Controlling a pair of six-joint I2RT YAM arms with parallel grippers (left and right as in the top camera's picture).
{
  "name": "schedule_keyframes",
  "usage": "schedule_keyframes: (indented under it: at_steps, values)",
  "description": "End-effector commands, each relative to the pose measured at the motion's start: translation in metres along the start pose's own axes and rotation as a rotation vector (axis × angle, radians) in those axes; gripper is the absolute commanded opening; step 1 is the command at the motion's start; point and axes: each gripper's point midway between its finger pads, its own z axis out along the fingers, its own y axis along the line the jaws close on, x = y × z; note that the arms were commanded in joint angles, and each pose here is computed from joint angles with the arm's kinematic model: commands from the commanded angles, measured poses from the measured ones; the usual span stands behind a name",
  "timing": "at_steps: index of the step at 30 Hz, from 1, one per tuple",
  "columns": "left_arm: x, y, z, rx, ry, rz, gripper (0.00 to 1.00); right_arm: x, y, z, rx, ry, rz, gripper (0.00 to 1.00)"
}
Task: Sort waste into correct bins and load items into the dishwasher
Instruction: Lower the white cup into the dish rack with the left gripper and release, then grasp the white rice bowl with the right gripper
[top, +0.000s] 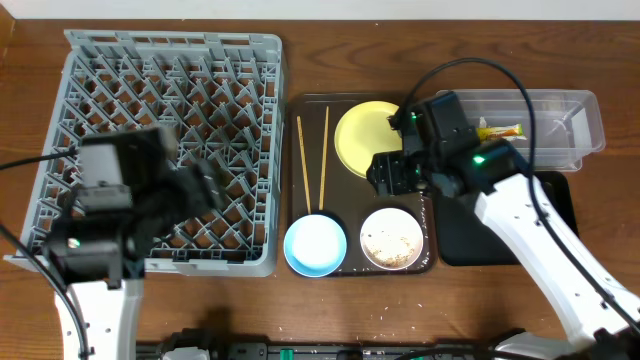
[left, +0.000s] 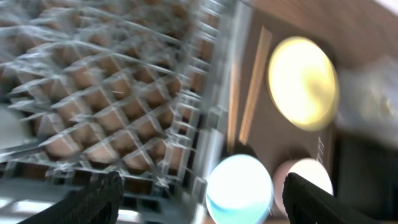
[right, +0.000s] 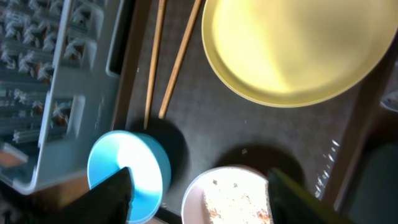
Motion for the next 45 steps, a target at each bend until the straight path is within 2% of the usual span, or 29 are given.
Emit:
schedule_keyframes:
  at_steps: [1,6,9,12,14,16,18,21,26,29,30,33,36,37,40,45]
  values:
    - [0.015,-0.032,0.007,0.069,0.057,0.161,0.83,-0.004,0.012,0.015,0.002,-0.012,-0.023,0.57]
    - [0.029,-0.055,0.025,0.101,0.130,0.251,0.82,-0.002,0.001,0.027,0.095,-0.007,0.004,0.51]
    - [0.037,-0.060,0.033,0.102,0.175,0.271,0.82,0.019,-0.003,0.025,0.106,0.081,0.012,0.50]
    - [0.040,-0.061,0.039,0.097,0.200,0.276,0.82,0.057,0.008,0.027,0.056,0.234,-0.038,0.47]
    - [0.038,-0.057,0.043,0.069,0.198,0.276,0.82,0.071,0.009,0.031,0.070,0.273,-0.043,0.47]
    - [0.035,-0.050,0.044,0.028,0.185,0.279,0.82,0.085,0.002,0.043,0.145,0.283,0.066,0.43]
    - [0.034,-0.049,0.044,0.023,0.181,0.280,0.82,0.093,-0.001,0.057,0.185,0.271,0.186,0.48]
    - [0.035,-0.049,0.044,0.021,0.186,0.279,0.82,0.102,-0.003,0.073,0.201,0.261,0.324,0.49]
    - [0.040,-0.046,0.043,0.013,0.206,0.276,0.82,0.112,-0.013,0.093,0.234,0.257,0.447,0.47]
    - [0.040,-0.046,0.043,0.012,0.208,0.276,0.82,0.107,-0.017,0.106,0.247,0.235,0.451,0.33]
    - [0.040,-0.046,0.043,0.012,0.208,0.275,0.82,0.104,-0.019,0.111,0.250,0.223,0.448,0.24]
    - [0.041,-0.045,0.043,0.011,0.211,0.275,0.82,0.104,-0.022,0.119,0.260,0.217,0.447,0.15]
    - [0.042,-0.045,0.043,0.008,0.217,0.275,0.82,0.105,-0.023,0.121,0.266,0.223,0.456,0.13]
    - [0.042,-0.045,0.043,0.008,0.217,0.275,0.82,0.105,-0.023,0.120,0.265,0.222,0.456,0.01]
    - [0.042,-0.045,0.043,0.008,0.217,0.275,0.82,0.105,-0.023,0.118,0.266,0.224,0.450,0.01]
    - [0.042,-0.045,0.043,0.008,0.217,0.275,0.82,0.084,-0.015,0.094,0.199,0.164,0.261,0.01]
